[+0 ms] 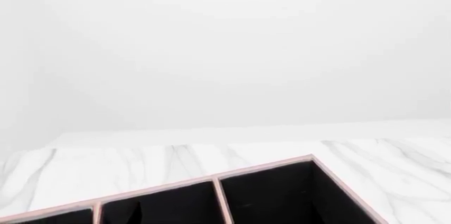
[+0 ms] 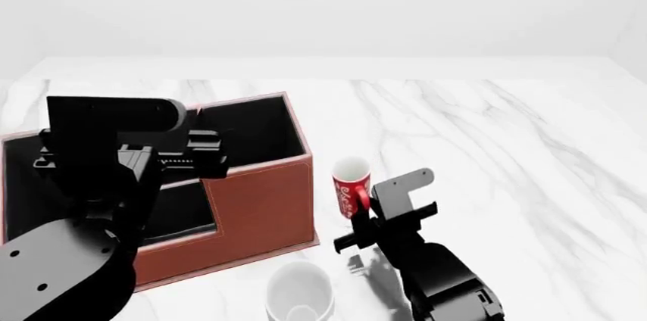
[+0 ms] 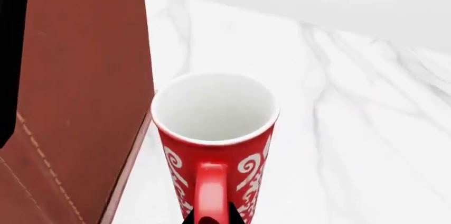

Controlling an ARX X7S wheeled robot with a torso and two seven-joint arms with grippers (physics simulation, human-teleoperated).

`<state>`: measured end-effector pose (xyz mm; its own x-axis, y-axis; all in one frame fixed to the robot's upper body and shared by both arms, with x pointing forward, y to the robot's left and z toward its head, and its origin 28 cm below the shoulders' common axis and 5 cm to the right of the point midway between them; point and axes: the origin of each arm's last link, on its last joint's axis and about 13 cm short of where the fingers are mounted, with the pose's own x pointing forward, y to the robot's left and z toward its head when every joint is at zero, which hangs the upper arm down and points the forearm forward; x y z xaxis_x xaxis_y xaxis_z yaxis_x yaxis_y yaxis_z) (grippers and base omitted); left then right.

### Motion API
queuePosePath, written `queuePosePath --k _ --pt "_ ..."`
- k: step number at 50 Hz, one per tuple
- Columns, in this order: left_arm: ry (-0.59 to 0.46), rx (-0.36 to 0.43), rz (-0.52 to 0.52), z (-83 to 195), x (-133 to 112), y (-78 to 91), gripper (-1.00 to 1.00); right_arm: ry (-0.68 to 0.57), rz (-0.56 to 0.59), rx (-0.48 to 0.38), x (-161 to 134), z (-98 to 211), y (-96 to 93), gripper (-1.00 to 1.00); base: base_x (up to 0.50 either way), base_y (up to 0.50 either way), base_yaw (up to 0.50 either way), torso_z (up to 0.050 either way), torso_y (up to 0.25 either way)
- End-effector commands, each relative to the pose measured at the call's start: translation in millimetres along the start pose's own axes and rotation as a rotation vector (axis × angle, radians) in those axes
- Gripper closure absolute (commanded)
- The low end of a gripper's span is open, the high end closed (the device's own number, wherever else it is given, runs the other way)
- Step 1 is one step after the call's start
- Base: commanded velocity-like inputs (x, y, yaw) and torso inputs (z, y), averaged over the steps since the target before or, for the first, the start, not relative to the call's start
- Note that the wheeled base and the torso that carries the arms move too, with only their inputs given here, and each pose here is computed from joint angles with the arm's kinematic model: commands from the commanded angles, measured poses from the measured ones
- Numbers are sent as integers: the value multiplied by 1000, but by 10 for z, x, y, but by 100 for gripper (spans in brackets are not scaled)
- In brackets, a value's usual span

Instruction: Pick up the red mug and place it to the right of the caddy.

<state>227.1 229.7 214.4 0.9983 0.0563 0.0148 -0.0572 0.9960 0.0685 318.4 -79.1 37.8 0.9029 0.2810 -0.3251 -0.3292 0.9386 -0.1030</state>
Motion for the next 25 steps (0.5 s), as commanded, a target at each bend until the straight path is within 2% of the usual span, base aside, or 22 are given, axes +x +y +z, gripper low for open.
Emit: queuePosePath --k 1,5,6,25 --pt "-15 -29 12 8 16 8 -100 -9 21 9 23 44 32 100 0 0 0 0 0" --pt "-15 -31 13 5 16 8 -100 2 21 12 35 37 23 100 0 0 0 0 0" --pt "-15 -31 13 4 16 7 -100 2 23 11 32 35 24 -100 0 0 0 0 0" --pt "-12 -34 15 0 26 14 -100 8 3 26 44 38 23 -100 0 0 0 0 0"
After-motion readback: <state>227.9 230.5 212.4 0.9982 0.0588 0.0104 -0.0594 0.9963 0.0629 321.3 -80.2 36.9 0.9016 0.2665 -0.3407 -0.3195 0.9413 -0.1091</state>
